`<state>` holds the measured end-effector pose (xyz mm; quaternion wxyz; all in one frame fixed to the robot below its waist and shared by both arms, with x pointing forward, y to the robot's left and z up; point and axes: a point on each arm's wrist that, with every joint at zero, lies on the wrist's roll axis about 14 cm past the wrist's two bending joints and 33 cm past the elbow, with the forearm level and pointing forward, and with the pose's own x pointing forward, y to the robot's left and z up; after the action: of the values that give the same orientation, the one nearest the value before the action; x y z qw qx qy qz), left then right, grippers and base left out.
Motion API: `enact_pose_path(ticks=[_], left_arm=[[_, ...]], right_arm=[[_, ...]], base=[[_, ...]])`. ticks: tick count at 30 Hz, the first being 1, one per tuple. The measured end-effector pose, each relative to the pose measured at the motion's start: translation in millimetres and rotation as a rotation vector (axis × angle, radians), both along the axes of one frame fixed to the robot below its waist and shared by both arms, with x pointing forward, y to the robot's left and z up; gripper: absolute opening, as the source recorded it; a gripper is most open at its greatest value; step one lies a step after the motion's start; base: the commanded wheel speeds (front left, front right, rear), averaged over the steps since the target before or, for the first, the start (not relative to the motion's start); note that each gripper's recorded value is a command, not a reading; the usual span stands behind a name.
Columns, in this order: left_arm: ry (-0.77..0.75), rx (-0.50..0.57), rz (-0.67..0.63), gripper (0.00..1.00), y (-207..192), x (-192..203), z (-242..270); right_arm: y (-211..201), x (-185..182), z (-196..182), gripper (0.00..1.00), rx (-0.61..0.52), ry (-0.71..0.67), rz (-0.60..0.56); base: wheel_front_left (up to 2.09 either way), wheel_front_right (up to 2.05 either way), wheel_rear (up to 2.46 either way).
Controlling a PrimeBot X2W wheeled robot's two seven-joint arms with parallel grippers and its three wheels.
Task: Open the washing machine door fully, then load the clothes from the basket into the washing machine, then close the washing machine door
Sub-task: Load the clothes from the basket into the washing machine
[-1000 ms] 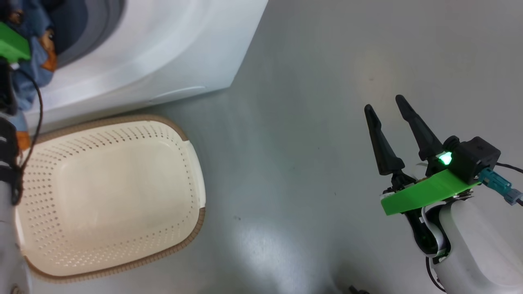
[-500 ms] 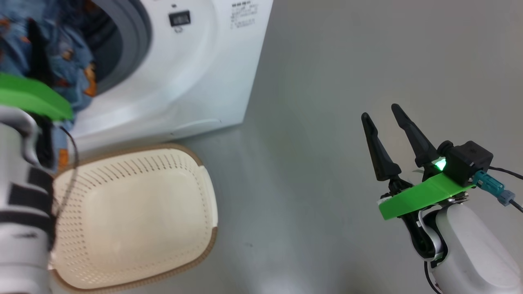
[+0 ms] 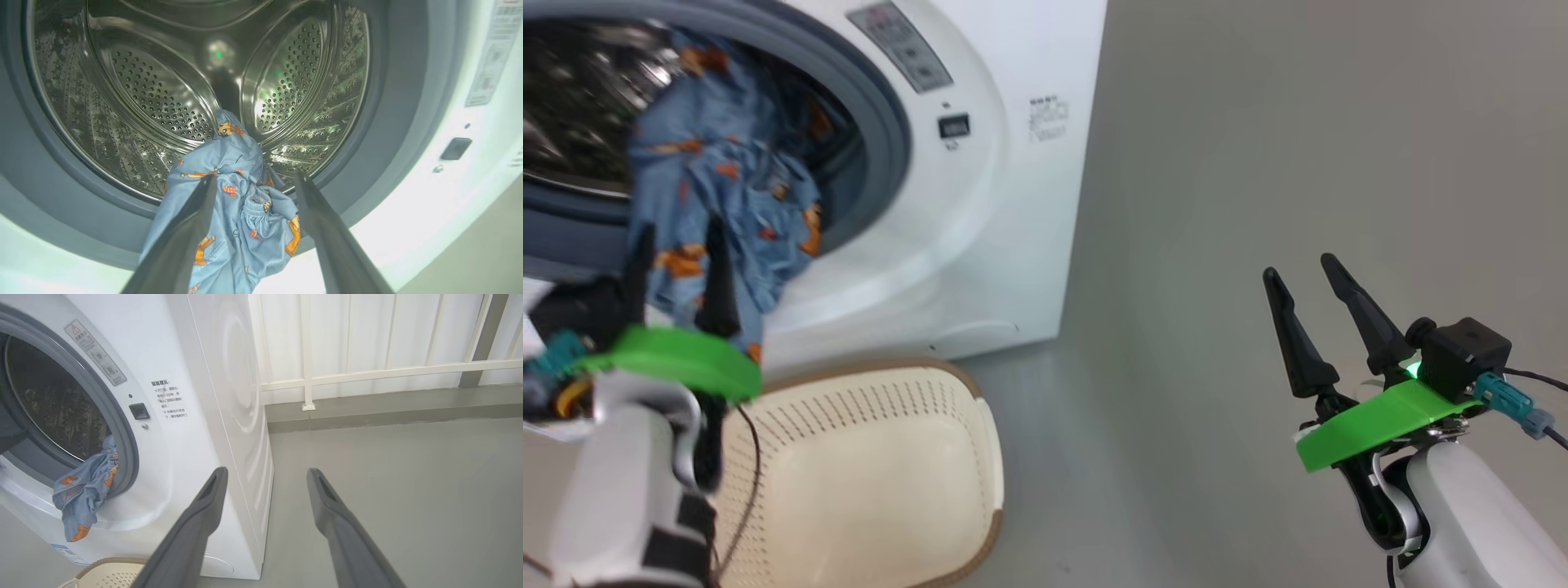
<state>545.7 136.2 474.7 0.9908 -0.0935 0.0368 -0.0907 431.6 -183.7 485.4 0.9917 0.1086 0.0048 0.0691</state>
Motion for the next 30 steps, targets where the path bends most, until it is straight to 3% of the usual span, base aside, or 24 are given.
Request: enact_pose_path(ticks=[18,30], left_arm=[[-0.084,-0.036,0.081,1.0,33.2,-112.6,21.6],[-0.095,-0.05,0.105,1.0,40.3,-136.8,22.6]], right_arm=[[18.3,-28.8,30.6,1.0,0.034,-0.075,0.046],[19.2,-31.7,38.1,1.0,0.038,-0.1,0.05]], base=[[0.0,0.0,0.0],[0.0,0.0,0.0]])
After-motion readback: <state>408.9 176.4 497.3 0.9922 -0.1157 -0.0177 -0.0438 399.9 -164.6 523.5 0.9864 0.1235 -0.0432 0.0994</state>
